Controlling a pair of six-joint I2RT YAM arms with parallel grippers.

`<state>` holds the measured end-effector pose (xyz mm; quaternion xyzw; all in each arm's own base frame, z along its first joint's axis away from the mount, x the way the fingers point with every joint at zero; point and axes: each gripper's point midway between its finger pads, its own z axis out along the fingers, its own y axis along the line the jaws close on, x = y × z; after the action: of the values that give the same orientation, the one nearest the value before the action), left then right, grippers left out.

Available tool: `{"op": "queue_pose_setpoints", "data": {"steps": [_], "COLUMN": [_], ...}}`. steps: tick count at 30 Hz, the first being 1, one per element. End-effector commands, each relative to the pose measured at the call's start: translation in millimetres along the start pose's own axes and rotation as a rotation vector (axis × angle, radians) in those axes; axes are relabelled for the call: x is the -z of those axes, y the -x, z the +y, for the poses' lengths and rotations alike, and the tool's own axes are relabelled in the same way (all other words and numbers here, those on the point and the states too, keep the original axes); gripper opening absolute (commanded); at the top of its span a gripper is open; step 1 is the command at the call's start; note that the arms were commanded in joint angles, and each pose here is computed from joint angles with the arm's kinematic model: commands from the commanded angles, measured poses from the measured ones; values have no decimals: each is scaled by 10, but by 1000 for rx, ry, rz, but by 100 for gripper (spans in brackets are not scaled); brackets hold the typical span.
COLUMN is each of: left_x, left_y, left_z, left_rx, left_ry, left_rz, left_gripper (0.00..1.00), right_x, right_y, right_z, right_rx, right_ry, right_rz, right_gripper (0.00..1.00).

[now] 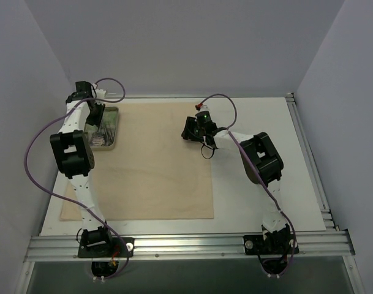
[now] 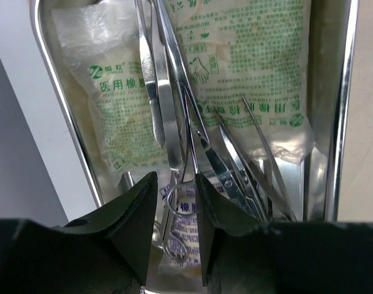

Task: Open and lay out the surgical kit
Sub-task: Pick up the medical item from the container.

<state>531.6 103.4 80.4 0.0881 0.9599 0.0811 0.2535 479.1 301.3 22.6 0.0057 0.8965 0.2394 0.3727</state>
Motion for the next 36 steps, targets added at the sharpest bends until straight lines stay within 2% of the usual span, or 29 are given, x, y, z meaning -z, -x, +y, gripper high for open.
{"op": "queue_pose_setpoints", "data": {"steps": [1,9,25,30,32,35,36], "left_x": [40,-202,-514,-517,-475,-257,-207], "left_y": [255,273,167,137,155,274,305], "left_z": [104,162,131,122,125,172,185], "left_rx": [-9,-6,-6,1,3,8,10], "left_ry": [47,85,69,68,73,85,89], "left_rz": [-52,-31,19,30,23,-18,-29], "left_gripper": [40,40,27,13,12,9,3], "right_x": [60,69,102,128,134,143,143], "right_y": [-470,-524,-502,-475,-470,-461,-465], "right_z": [-316,-390,-436,-439,-440,-434,-427], "right_rx": [0,-8,-9,-11,-10,-8,-8], "right_ry": [-89,-100,-109,-110,-112,-112,-111], "right_rz": [151,161,161,156,157,157,157], "right_gripper": [47,46,46,47,46,47,46]}}
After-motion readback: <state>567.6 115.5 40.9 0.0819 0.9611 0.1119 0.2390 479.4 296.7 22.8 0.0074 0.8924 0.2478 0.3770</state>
